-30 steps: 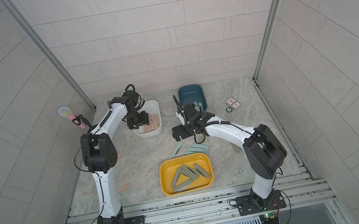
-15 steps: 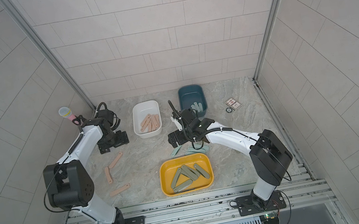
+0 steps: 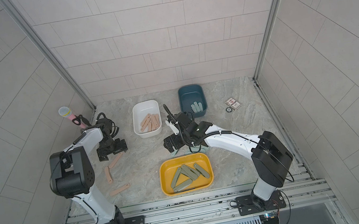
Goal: Place the fruit knives into the storage box by color
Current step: Pick up the fruit knife from the center of the board.
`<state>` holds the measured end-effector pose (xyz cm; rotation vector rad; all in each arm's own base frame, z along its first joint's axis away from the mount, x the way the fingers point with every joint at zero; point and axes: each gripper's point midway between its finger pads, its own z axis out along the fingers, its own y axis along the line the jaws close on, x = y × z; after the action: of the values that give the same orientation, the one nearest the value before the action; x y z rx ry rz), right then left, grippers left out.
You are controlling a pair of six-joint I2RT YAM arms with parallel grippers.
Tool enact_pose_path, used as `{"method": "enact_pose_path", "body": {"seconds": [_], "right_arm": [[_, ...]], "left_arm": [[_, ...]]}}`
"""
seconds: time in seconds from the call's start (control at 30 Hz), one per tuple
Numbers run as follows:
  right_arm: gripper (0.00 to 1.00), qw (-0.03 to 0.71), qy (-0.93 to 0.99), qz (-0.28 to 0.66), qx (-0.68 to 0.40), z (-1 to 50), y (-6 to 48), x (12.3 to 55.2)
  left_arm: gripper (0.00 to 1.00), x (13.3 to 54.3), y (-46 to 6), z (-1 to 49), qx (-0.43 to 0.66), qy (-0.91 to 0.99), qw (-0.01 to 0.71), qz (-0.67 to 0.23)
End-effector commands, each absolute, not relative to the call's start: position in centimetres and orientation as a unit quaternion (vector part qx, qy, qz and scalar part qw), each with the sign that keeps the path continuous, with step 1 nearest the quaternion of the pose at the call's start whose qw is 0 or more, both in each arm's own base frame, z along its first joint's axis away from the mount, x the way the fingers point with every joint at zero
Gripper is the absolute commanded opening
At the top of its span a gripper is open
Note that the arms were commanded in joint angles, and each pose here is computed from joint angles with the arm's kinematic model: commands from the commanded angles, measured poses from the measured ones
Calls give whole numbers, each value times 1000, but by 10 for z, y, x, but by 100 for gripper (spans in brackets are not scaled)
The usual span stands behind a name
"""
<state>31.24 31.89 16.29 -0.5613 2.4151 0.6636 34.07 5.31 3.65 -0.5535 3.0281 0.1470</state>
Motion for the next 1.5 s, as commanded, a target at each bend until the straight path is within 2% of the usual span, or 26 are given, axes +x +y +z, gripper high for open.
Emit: {"method": "enact_pose_path", "body": {"seconds": [0.0,0.27,0.43,0.63,0.97,1.27,1.47], "right_arm": [[100,297,897,253,-211,177,315,310],[100,300,897,250,-206,179,307,313],[100,304,895,253,-207,184,308,316],[100,304,896,253,-205,184,304,315],[100,306,896,250,-204,185,300,314],[100,305,899,248,-194,184,296,313],[100,309,900,245,-184,184,300,325]], "left_arm": [[100,343,57,24,-170,984,19,52],[99,339,58,13,-190,981,-7,39],[83,327,47,19,-209,978,-18,12],[70,311,34,21,-220,975,-26,-7],[36,298,29,16,-218,975,-41,-1],[15,298,22,24,-209,977,-35,-10],[13,324,-11,82,-149,988,42,-3]]}}
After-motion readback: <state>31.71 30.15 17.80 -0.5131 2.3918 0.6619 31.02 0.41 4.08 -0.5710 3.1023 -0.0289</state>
